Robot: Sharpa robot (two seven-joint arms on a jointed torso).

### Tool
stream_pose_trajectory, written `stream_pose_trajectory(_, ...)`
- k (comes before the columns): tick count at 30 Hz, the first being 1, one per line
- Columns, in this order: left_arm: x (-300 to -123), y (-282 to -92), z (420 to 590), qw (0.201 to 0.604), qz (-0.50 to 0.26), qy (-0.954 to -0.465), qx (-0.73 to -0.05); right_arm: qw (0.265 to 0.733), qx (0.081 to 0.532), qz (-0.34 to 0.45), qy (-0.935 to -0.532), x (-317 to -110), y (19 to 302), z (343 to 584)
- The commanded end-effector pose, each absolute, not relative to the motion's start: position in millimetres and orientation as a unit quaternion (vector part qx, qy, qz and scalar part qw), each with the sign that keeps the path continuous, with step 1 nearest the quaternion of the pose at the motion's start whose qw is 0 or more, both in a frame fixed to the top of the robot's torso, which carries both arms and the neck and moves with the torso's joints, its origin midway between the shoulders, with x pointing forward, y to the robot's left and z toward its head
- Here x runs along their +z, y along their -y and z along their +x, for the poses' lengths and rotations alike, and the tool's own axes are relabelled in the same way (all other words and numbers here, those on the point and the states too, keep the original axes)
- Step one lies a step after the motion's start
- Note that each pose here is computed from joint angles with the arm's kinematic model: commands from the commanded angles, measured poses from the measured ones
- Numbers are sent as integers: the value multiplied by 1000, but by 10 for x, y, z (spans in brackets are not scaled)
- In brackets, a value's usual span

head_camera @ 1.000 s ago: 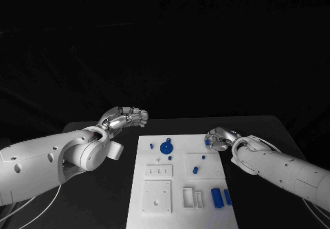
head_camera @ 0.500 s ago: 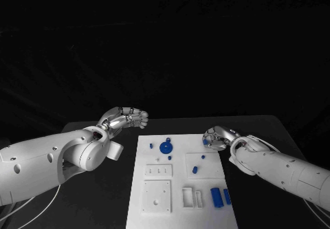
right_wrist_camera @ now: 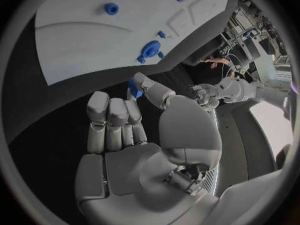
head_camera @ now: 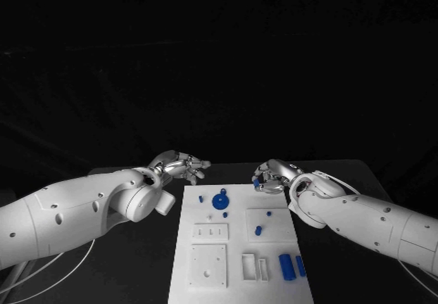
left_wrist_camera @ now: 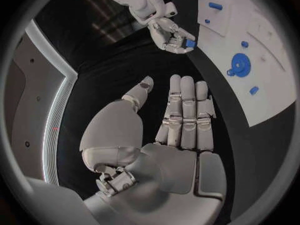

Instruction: Assemble the parts on the task board

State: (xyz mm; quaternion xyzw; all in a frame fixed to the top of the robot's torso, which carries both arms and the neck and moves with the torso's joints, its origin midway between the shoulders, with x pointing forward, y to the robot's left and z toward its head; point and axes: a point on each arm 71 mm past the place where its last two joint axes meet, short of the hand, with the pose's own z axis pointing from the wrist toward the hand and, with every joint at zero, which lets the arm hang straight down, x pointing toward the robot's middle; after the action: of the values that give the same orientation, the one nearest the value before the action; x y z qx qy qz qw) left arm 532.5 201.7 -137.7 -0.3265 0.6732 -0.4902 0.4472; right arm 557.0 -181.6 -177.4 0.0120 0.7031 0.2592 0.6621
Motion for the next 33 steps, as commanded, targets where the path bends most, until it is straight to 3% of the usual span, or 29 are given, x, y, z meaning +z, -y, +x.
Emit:
stream_pose_trajectory(1, -1479, -1877, 5375, 433, -292, -738, -427, 651, 204, 14, -731, -1807, 1672, 5526)
stream_pose_trajectory(13, -1623, -1599, 5515, 421, -285, -775, -376, 659, 214, -17, -721, -1717, 1135, 5345)
stream_pose_trajectory(33, -1721, -1409, 5459, 400, -244, -811, -350, 669, 235, -39, -704, -1658, 812, 5230)
